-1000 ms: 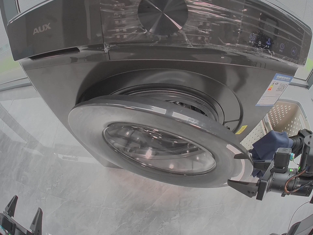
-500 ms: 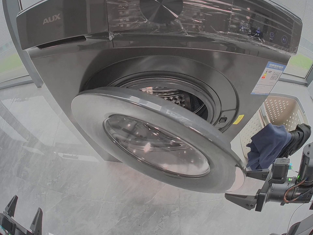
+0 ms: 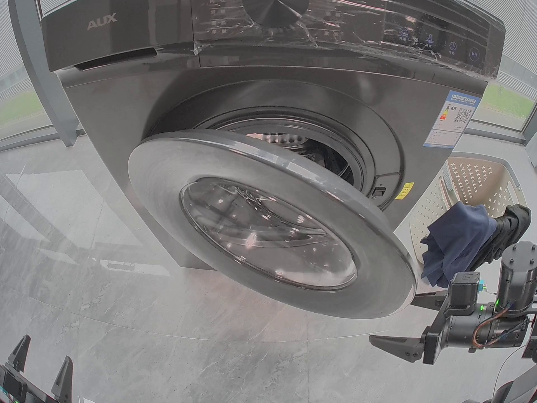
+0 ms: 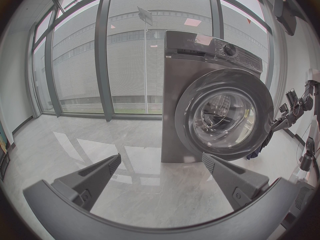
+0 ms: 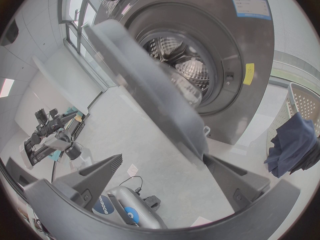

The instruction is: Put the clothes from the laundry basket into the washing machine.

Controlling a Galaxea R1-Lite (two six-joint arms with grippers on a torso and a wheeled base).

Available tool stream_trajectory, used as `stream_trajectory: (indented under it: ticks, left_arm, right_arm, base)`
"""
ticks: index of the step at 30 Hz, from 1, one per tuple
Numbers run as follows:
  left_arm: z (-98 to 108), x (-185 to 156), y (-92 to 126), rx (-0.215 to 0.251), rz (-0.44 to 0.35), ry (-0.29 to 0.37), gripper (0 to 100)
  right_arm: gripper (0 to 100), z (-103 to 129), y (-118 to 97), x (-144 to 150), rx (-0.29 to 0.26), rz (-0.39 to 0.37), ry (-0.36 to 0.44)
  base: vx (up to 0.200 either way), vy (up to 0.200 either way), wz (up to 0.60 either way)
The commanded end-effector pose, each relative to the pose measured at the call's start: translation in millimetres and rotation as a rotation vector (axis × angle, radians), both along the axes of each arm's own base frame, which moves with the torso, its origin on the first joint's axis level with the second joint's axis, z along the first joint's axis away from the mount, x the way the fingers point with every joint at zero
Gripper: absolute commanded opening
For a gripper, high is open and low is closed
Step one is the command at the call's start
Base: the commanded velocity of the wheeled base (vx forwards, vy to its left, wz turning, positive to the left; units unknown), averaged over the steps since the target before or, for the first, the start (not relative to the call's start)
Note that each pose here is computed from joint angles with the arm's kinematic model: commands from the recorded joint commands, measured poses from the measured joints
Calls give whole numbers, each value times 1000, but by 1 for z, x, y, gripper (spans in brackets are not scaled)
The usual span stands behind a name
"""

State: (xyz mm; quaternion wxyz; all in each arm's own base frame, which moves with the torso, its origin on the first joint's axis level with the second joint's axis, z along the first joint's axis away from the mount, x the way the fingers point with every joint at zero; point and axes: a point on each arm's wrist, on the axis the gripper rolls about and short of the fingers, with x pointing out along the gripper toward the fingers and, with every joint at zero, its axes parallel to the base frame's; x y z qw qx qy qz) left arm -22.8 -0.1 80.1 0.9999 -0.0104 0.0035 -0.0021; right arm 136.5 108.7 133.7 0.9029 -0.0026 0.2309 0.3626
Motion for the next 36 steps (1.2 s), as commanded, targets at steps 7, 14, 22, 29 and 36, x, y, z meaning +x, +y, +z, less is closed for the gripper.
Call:
stream_trajectory:
  ticks: [7,14,22,29,36]
  left_arm:
    - [-4,0,0,-2,0,5,100]
    - [-4,0,0,1,-2,5,100]
    - [-4,0,0,1,-2,7,100]
    - [-4,0,0,-1,-2,7,100]
    - [-4,0,0,1,-3,7,100]
  right_arm:
    - [100,-12,-21,-29,-6,3,8]
    - [100,-32,-45,-36,-77,-120,80]
    - [100,-2,-44,28,-61,-334,31]
    - [100,-6,-23,54,-89,-325,54]
    - [100,-16,-6,27,-112,-186,84]
  base:
    - [0,0,0]
    - [0,0,0]
    - [0,0,0]
    - [0,0,0]
    - [0,0,0]
